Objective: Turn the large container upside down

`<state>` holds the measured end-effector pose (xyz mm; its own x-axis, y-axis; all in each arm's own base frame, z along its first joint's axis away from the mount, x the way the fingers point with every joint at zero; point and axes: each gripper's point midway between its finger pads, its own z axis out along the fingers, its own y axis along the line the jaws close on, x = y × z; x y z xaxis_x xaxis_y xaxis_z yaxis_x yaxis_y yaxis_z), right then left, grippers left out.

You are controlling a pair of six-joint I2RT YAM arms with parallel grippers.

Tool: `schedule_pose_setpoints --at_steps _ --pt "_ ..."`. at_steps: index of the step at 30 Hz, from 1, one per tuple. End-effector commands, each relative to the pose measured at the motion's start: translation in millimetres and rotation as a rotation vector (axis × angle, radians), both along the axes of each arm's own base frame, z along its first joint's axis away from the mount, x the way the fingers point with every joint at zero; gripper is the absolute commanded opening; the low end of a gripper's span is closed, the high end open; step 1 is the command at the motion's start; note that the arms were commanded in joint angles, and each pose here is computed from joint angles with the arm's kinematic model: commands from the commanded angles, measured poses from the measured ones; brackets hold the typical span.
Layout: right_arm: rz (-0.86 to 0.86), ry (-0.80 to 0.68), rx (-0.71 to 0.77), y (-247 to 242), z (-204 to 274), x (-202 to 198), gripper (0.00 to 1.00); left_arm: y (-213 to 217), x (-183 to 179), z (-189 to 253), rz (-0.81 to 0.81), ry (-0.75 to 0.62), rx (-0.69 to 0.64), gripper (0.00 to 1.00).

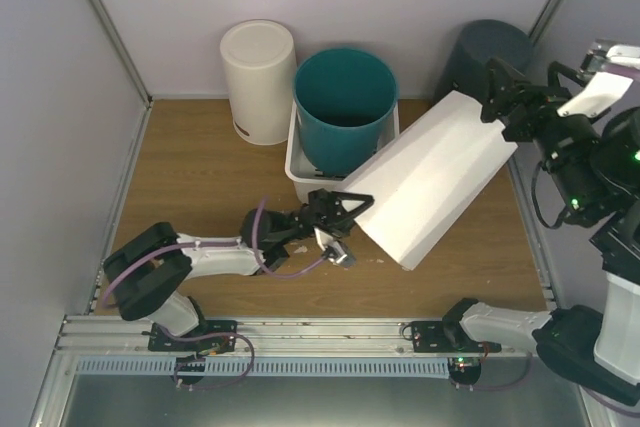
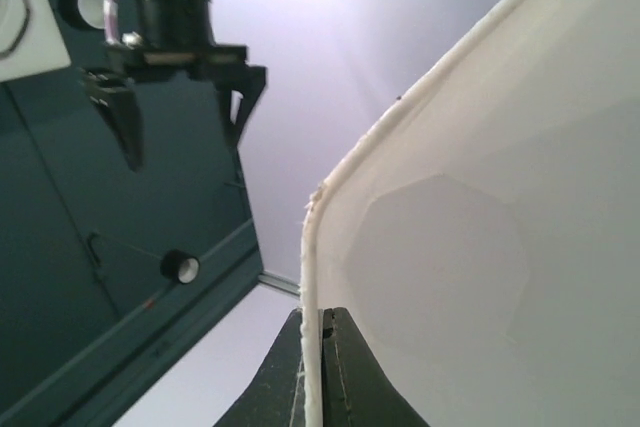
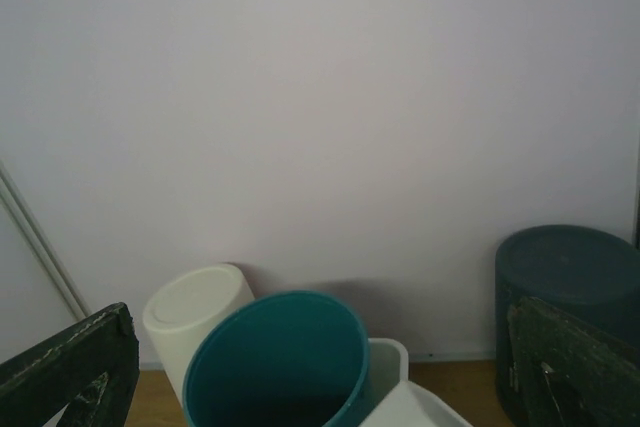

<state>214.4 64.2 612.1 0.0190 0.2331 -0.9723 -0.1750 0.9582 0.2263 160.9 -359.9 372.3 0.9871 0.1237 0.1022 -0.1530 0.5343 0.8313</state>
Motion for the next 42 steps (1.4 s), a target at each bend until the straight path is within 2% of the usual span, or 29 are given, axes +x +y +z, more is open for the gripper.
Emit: schedule_pose_setpoints --at_steps 1,6,16,30,42 --pt "0.01 -0.039 0.047 -9 11 -13 1.0 24 -23 71 0.033 -0.176 -0.359 0.0" --pt "0.001 -0.013 0.047 -10 4 -12 1.0 -16 -1 80 0.042 -0.123 -0.424 0.0" --pt "-0.081 -0.005 0.04 -21 2 -7 1.0 -70 26 66 0.033 -0.031 -0.474 0.0" --pt "-0.115 0.043 -0.038 -11 -8 14 1.0 -120 52 35 0.049 -0.029 -0.5 0.0" --pt "-0.318 0.298 -0.186 -14 -70 64 1.0 -153 75 -3 0.147 -0.014 -0.551 0.0"
